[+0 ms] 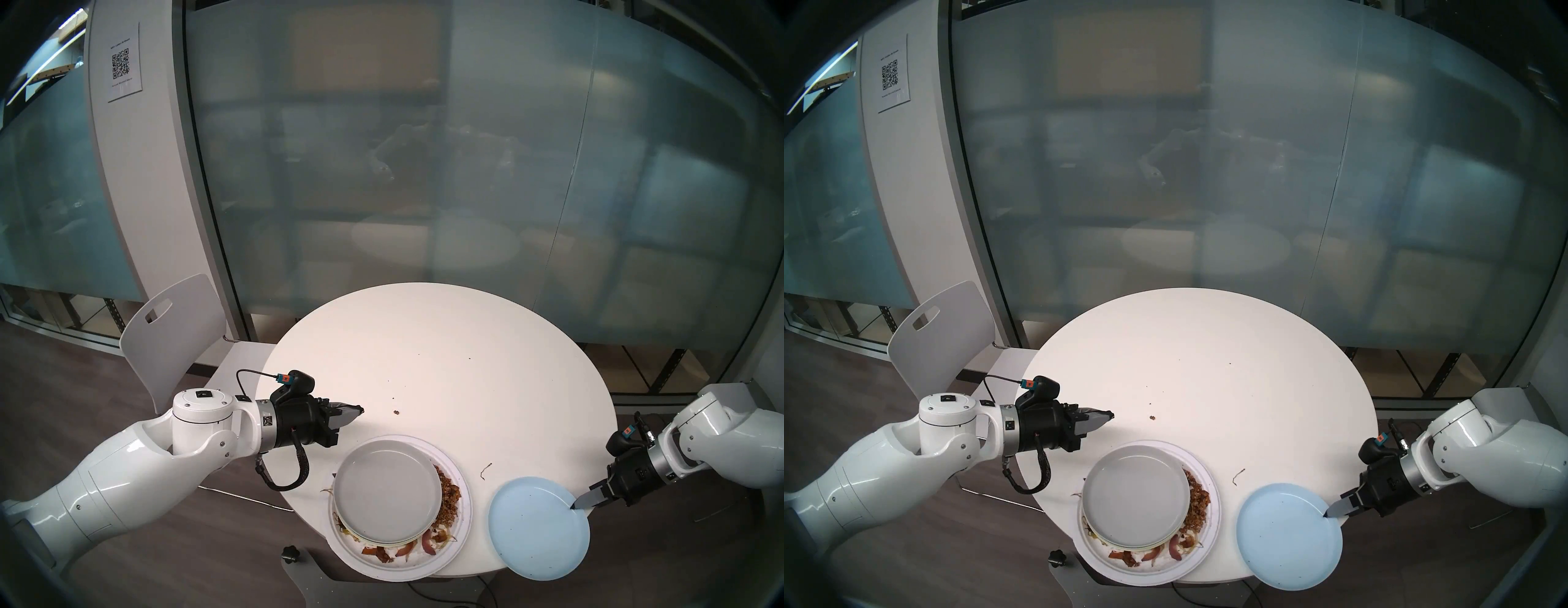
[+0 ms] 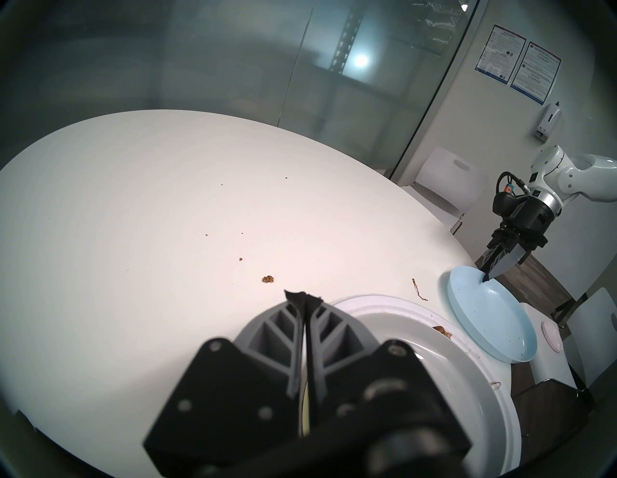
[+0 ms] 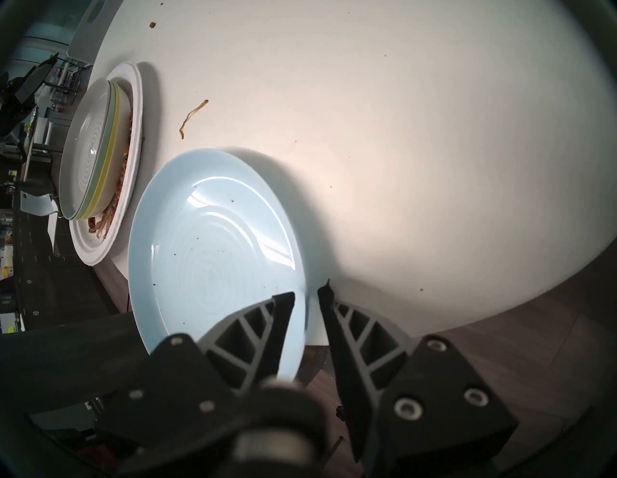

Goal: Stack the plates into one stack

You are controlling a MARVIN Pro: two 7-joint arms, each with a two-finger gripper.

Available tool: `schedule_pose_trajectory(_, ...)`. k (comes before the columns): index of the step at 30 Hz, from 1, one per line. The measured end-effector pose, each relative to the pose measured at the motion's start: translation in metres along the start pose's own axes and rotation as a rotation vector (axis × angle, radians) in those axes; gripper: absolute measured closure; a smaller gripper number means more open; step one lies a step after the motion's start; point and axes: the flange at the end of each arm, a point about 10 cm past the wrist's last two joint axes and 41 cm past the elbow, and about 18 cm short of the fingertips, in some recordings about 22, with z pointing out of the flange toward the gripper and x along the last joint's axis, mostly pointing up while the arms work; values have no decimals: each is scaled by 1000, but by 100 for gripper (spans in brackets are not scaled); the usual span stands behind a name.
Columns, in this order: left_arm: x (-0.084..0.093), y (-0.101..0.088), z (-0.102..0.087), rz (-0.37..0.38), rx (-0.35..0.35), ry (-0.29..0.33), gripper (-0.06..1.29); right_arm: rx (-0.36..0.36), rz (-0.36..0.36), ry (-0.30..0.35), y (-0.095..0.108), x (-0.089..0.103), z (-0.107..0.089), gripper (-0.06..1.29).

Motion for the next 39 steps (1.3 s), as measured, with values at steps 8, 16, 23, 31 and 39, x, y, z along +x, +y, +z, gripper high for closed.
schedule_pose_trajectory(8, 0, 0, 0, 0, 0, 0, 118, -7, -15, -15, -3, 1, -2, 99)
schedule_pose_trajectory(16, 0, 0, 0, 0, 0, 0, 118, 2, -15, 4, -6, 6, -7, 120)
schedule_pose_trajectory(23, 0, 0, 0, 0, 0, 0, 118, 58, 19, 88, -8, 14, -14, 125)
schedule_pose_trajectory(31, 0, 0, 0, 1, 0, 0, 118, 140, 71, 216, -9, 19, -26, 125)
schedule_pose_trajectory(39, 0, 0, 0, 1, 0, 0, 118, 216, 58, 325, -27, 24, -41, 125)
